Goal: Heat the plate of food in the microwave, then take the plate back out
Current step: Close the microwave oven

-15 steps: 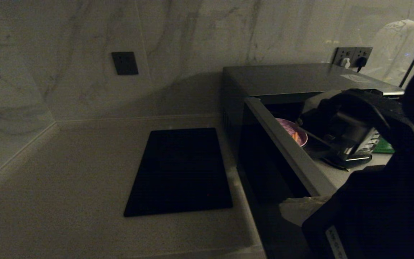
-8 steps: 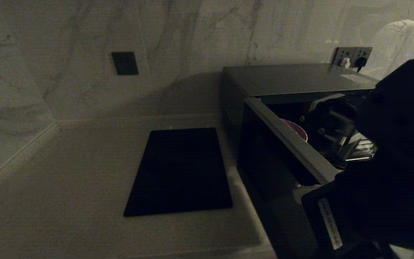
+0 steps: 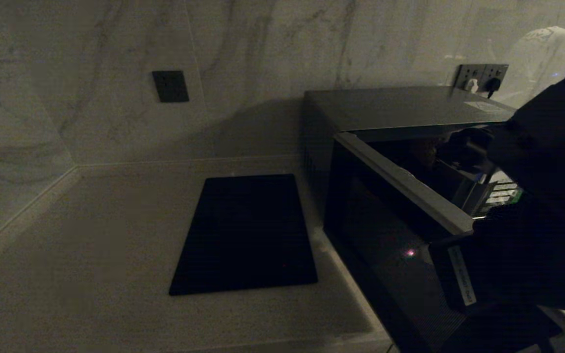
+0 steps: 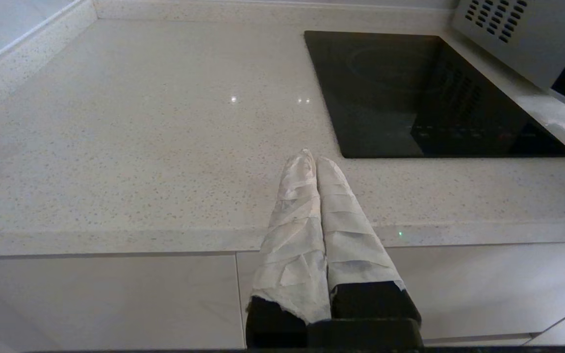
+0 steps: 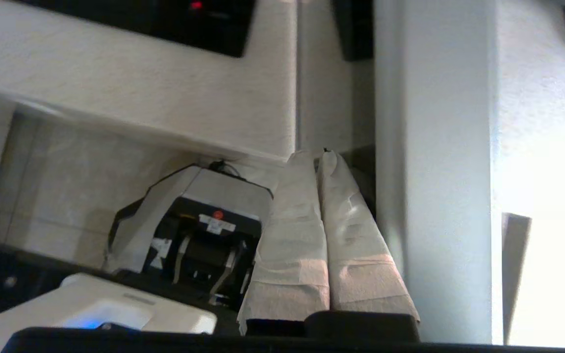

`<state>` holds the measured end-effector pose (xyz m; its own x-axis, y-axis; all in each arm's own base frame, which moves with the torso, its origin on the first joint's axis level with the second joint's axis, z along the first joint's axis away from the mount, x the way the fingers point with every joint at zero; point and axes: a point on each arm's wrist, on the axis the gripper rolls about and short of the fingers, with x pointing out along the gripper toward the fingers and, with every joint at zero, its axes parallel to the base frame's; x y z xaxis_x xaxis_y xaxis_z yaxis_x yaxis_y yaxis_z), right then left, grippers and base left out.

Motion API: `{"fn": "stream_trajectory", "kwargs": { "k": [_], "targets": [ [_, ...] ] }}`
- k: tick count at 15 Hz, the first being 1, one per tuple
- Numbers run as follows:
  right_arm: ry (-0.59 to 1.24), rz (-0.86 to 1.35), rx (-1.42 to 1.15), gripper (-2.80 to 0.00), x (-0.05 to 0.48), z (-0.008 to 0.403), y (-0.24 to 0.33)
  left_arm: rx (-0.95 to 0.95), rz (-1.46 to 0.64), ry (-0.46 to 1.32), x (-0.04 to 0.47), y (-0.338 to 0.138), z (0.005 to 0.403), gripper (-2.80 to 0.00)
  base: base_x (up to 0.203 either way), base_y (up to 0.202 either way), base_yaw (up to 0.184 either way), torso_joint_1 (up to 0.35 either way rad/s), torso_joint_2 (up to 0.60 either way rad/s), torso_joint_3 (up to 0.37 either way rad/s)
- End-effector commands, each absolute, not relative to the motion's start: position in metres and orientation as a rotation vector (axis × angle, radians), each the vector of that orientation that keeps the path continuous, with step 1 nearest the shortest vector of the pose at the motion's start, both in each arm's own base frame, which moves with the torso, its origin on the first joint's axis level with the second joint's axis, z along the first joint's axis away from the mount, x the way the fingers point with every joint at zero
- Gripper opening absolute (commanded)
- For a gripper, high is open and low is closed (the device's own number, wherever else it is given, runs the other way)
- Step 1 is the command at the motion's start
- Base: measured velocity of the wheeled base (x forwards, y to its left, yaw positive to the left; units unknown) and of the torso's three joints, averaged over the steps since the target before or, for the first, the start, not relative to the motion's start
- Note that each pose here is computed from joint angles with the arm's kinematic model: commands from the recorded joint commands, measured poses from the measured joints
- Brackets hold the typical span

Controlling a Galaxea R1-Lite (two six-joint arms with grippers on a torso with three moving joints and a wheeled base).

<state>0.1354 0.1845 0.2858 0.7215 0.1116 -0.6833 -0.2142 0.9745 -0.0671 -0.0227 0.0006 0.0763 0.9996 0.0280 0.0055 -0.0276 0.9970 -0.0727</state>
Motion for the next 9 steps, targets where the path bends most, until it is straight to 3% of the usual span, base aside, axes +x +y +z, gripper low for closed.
{"fn": "stream_trajectory", "kwargs": {
  "k": [1,9],
  "targets": [
    [0.746,0.122,-0.123,-2.8,0.144,0.286,0.174,-0.074,0.029,-0.007,-0.023,0.001,0.076,-2.8,0.0,0.0,0.0,0.0,0.0,0.0],
    [0.749,-0.03,-0.058,-2.8,0.166,0.286,0.145,-0.074,0.029,-0.007,-0.023,0.001,0.076,-2.8,0.0,0.0,0.0,0.0,0.0,0.0]
  ]
}}
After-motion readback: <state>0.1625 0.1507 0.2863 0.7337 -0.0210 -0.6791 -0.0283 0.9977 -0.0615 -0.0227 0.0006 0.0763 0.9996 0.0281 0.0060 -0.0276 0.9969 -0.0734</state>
